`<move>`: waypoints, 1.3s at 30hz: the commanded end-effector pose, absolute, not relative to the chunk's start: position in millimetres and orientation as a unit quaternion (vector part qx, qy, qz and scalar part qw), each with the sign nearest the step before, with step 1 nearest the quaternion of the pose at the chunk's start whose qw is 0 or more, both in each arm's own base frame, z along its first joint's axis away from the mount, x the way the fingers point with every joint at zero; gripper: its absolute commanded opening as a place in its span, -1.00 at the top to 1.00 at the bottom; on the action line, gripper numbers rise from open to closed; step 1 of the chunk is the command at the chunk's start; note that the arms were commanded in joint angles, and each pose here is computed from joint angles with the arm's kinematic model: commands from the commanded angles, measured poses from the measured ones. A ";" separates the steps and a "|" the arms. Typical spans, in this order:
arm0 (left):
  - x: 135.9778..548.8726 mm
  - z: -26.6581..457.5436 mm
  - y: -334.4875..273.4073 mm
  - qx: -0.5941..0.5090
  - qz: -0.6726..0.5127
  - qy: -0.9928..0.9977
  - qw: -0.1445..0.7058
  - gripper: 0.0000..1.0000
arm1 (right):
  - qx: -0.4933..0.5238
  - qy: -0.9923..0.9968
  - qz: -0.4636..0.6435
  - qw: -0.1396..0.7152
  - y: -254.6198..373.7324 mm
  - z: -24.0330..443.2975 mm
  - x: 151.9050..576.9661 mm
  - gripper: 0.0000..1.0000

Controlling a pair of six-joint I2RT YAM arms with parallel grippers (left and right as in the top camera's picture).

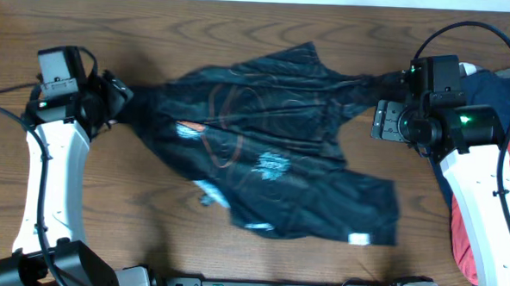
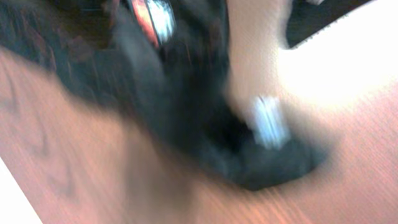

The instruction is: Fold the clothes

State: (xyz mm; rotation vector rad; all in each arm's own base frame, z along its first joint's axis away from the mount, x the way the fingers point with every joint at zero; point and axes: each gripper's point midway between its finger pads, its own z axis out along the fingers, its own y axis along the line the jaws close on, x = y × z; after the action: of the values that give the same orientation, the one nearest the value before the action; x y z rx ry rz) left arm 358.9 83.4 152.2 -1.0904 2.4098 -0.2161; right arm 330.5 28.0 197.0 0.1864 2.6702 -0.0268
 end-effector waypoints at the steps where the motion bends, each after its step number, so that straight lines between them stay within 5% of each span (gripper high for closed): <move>1: 336.4 142.1 31.8 -0.356 -0.168 0.906 0.155 -0.96 | 0.079 0.969 -0.013 0.235 23.7 200.7 331.3 -0.64; 10: 237.2 95.2 -54.0 -0.342 -0.150 0.925 -0.072 -0.96 | 0.071 0.971 -0.017 0.228 23.2 198.9 328.0 -0.66; 18: 180.3 22.1 -118.4 -0.314 -0.154 0.928 -0.133 -1.00 | 0.071 0.972 -0.019 0.223 22.4 198.0 325.8 -0.65; 20: 177.4 14.2 -127.7 -0.296 -0.158 0.934 -0.125 -0.82 | 0.071 0.972 -0.020 0.222 22.2 197.7 325.2 -0.66; 23: 184.3 8.6 -124.3 -0.282 -0.138 0.945 -0.093 0.37 | 0.071 0.972 -0.020 0.222 22.2 197.6 325.2 -0.65; 25: 193.0 4.2 -108.9 -0.288 -0.106 0.950 -0.062 0.88 | 0.071 0.972 -0.020 0.222 22.2 197.5 325.0 -0.64; 31: 241.3 17.0 -31.9 -0.308 -0.029 0.950 0.035 0.88 | 0.074 0.974 -0.022 0.214 19.6 196.0 321.5 -0.64; 39: 313.1 109.0 100.8 -0.429 -0.030 0.887 0.167 0.88 | 0.078 0.974 -0.023 0.213 17.0 195.7 321.4 -0.67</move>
State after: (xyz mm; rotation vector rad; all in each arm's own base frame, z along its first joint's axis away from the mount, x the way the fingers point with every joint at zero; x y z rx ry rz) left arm 300.3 64.2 80.1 -1.2691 2.5961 -0.1555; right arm 320.0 23.6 192.1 0.1968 2.7168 -0.0442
